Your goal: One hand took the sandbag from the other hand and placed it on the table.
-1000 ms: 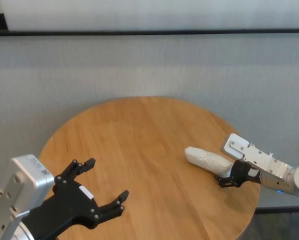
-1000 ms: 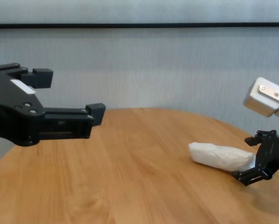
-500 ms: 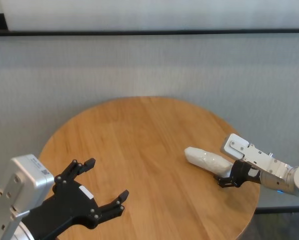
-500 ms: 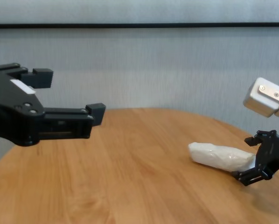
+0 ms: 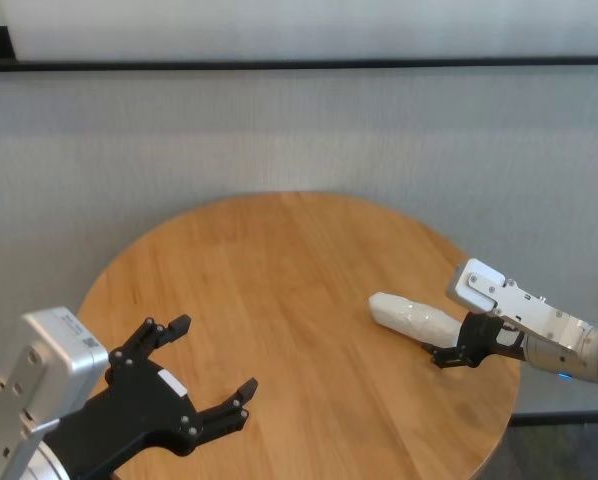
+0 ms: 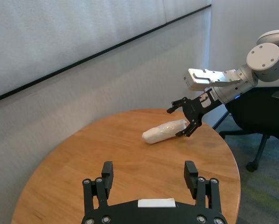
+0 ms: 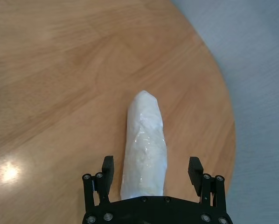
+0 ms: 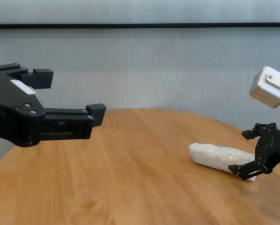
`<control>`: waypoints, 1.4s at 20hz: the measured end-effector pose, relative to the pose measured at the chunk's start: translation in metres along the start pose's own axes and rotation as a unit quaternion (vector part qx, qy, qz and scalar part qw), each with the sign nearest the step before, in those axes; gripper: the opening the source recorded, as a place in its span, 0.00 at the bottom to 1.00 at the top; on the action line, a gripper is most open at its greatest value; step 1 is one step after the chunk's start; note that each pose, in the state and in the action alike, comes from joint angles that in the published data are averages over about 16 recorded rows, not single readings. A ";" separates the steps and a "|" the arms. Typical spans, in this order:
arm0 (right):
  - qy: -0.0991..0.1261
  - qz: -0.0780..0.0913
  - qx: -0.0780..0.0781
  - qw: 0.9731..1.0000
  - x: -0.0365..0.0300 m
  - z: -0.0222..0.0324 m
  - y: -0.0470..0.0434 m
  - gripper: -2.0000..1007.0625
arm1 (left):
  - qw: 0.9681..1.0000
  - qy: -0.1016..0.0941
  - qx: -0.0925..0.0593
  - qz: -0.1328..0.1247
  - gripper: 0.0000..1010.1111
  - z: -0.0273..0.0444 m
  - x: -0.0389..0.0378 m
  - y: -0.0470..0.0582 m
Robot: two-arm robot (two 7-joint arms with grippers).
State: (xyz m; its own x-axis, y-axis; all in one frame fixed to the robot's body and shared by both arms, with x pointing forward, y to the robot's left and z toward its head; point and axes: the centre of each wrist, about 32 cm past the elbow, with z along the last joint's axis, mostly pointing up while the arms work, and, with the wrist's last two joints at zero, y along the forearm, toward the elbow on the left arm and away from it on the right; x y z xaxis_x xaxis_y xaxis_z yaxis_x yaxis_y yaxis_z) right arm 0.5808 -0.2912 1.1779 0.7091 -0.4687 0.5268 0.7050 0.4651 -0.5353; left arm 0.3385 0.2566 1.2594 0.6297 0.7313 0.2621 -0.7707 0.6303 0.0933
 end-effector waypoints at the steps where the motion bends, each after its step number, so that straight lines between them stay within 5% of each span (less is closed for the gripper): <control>1: 0.000 -0.002 0.006 1.000 0.0003 0.0008 -0.0016 1.00 | 1.000 0.000 0.000 0.000 0.99 0.0000 0.0000 0.000; 6: -0.002 -0.033 0.046 0.998 -0.0033 0.0076 -0.0106 1.00 | 1.000 0.000 0.000 0.000 0.99 -0.0001 0.0000 0.000; 10: -0.007 -0.071 0.080 0.994 -0.0132 0.0152 -0.0155 1.00 | 1.000 -0.001 0.003 0.006 0.99 -0.0003 -0.0001 -0.003; 18: -0.026 -0.150 0.137 0.979 -0.0465 0.0312 -0.0150 1.00 | 0.999 -0.008 0.021 0.041 0.99 -0.0004 -0.0001 -0.013; 28: -0.048 -0.199 0.173 0.963 -0.0863 0.0451 -0.0009 1.00 | 0.993 -0.020 0.044 0.105 0.99 -0.0091 0.0005 -0.029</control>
State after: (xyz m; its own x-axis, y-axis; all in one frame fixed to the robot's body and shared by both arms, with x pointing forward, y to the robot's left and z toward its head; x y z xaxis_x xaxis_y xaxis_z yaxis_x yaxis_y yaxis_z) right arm 0.5192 -0.2173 1.1627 0.3682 -0.5983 0.7116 0.8689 0.4938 -0.0345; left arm 0.3621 0.2409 1.2480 0.4512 0.8319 0.3232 -0.8912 0.4388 0.1147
